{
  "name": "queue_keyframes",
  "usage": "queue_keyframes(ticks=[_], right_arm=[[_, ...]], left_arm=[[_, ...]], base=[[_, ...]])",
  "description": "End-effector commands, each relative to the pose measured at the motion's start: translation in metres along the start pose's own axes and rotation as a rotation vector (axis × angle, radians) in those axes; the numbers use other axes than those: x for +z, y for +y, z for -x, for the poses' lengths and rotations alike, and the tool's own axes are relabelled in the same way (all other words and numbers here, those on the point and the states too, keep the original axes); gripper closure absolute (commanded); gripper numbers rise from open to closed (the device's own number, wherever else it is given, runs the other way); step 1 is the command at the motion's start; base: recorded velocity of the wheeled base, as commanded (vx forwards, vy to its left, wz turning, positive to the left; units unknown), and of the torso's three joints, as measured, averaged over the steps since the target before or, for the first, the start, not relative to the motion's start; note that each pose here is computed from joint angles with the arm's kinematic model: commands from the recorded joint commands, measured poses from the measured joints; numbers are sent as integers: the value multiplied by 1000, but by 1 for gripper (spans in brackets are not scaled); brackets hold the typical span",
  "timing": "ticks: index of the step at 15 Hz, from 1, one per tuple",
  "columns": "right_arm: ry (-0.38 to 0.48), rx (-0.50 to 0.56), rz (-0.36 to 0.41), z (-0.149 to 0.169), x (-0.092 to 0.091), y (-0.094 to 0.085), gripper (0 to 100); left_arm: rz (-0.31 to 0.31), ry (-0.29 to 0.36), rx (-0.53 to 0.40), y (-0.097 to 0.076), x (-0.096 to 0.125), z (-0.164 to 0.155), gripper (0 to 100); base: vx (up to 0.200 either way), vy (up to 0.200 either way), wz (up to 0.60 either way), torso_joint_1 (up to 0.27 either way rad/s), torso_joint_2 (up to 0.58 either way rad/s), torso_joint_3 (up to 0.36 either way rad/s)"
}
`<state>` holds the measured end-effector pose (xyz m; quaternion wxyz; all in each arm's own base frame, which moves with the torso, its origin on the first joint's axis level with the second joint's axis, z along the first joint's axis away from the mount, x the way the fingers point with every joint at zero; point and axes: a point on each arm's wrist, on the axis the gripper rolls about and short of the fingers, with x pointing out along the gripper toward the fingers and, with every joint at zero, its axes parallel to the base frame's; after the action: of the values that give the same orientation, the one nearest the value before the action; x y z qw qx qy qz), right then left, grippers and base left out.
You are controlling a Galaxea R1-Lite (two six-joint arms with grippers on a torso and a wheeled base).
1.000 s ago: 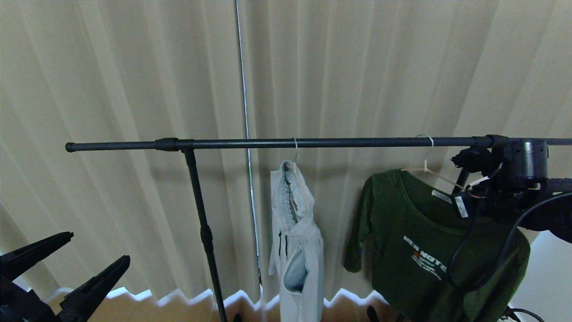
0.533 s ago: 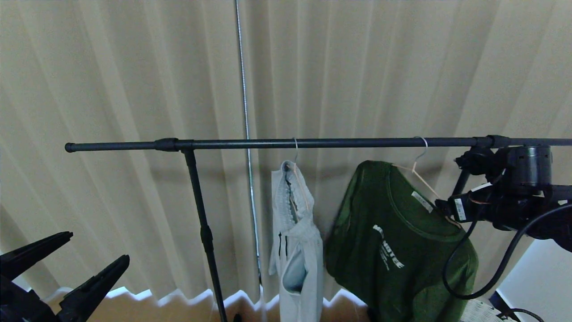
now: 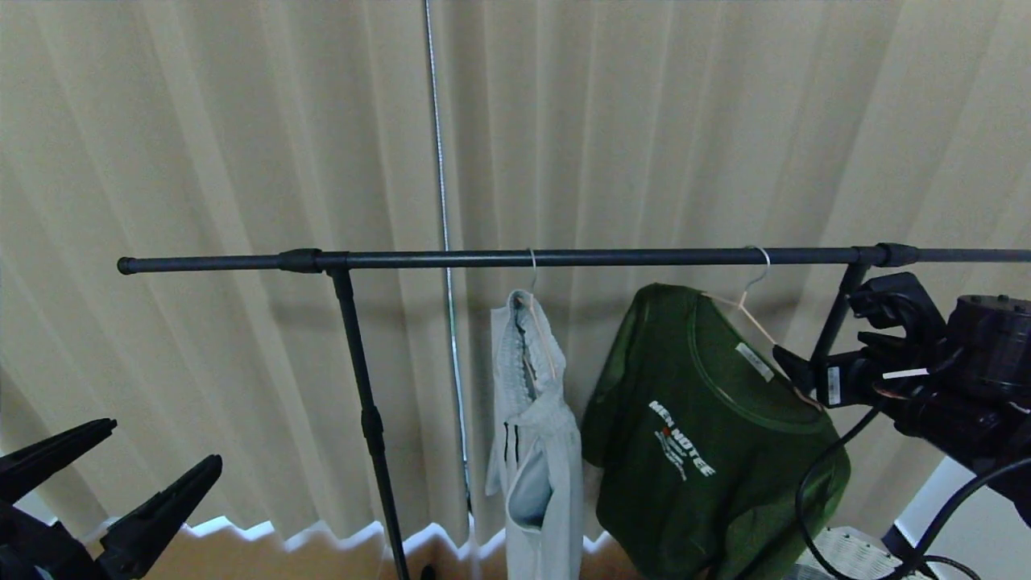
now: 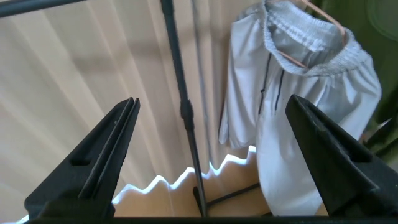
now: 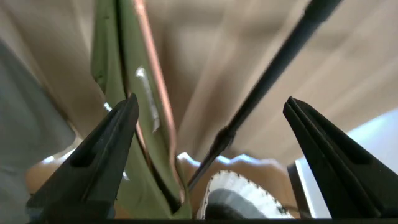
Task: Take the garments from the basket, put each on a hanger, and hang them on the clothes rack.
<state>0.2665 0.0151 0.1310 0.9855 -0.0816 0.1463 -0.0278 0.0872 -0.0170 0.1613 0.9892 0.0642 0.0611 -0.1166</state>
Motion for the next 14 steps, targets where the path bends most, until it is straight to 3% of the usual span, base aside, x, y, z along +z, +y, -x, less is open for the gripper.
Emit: queue_keyframes(ticks=[1, 3, 5, 8, 11, 14], right_arm=[[-12, 15, 0, 7, -4, 0, 0], [-55, 22, -2, 17, -2, 2, 0], [-140, 27, -8, 49, 7, -3, 0], [-247, 48, 36, 91, 15, -10, 0], [-295, 108, 41, 132, -6, -13, 0], [-264, 160, 47, 163, -37, -13, 0]], left_arm=[[3, -12, 25, 2, 1, 2, 0], [4, -29, 46, 3, 1, 6, 0], [12, -66, 84, 5, 1, 16, 0], [32, -35, 161, 5, -16, 34, 0], [45, 9, 214, -1, -33, 59, 0], [48, 27, 227, -10, -46, 85, 0]], base=[[0, 0, 0, 0, 0, 0], [0, 0, 0, 0, 0, 0], [0, 0, 0, 0, 0, 0], [0, 0, 0, 0, 0, 0], [0, 0, 0, 0, 0, 0], [0, 0, 0, 0, 0, 0]])
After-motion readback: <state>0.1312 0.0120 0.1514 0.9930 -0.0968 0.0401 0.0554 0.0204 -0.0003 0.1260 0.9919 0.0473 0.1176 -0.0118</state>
